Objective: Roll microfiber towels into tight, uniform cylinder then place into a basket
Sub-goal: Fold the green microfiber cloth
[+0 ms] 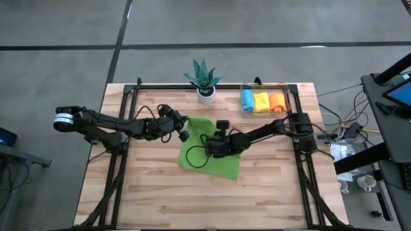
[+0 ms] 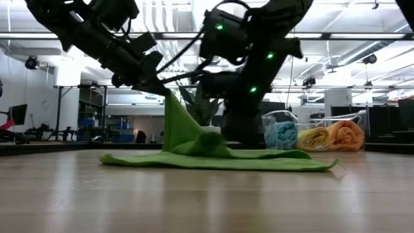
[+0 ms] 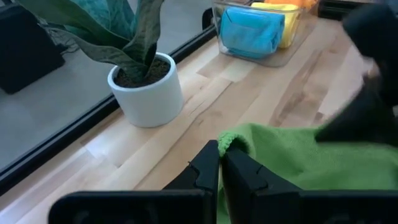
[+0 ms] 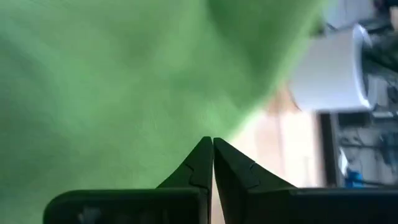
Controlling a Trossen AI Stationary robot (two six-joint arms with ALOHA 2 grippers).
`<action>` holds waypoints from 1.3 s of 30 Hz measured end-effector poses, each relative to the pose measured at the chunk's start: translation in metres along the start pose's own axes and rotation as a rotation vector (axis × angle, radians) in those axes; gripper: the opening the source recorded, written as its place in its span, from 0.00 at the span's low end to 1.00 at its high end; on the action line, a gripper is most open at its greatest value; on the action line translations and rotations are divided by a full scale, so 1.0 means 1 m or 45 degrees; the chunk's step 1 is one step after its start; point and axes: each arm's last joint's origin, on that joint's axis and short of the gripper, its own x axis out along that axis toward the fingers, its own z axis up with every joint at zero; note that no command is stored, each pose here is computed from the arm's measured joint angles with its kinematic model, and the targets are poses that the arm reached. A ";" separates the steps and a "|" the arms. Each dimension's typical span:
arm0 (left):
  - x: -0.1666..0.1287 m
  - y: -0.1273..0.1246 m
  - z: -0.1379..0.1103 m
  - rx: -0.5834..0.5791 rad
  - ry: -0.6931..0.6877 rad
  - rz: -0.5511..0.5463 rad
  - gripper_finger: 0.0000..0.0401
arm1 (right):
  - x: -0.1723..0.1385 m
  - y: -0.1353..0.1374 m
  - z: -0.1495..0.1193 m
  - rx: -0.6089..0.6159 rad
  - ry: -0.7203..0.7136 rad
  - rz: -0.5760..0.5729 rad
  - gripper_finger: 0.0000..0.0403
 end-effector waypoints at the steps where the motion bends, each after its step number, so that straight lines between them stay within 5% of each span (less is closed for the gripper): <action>1: 0.000 0.000 0.000 0.001 0.002 -0.001 0.00 | -0.002 -0.003 -0.004 0.006 0.017 -0.010 0.02; 8: 0.000 0.000 -0.001 0.012 0.019 -0.001 0.00 | -0.012 -0.022 -0.052 0.172 0.103 -0.024 0.02; 11: 0.000 0.000 -0.001 0.011 0.018 -0.002 0.00 | -0.025 -0.028 -0.055 0.346 -0.070 0.120 0.02; 16: 0.000 0.000 0.000 0.008 0.013 -0.004 0.00 | -0.046 -0.016 -0.047 0.521 -0.586 0.644 0.02; 20: 0.000 0.000 0.000 0.005 0.011 -0.005 0.00 | -0.057 -0.002 -0.041 0.514 -0.810 0.730 0.02; 26: 0.000 0.000 0.000 0.003 0.007 -0.006 0.00 | -0.066 0.016 -0.029 0.350 -0.683 0.644 0.05; 32: 0.000 0.000 0.001 0.003 0.007 -0.006 0.00 | -0.056 0.038 -0.007 0.118 -0.528 0.536 0.22; 39: 0.000 0.000 0.000 0.005 0.010 -0.005 0.00 | -0.037 0.059 0.017 -0.167 -0.396 0.180 0.37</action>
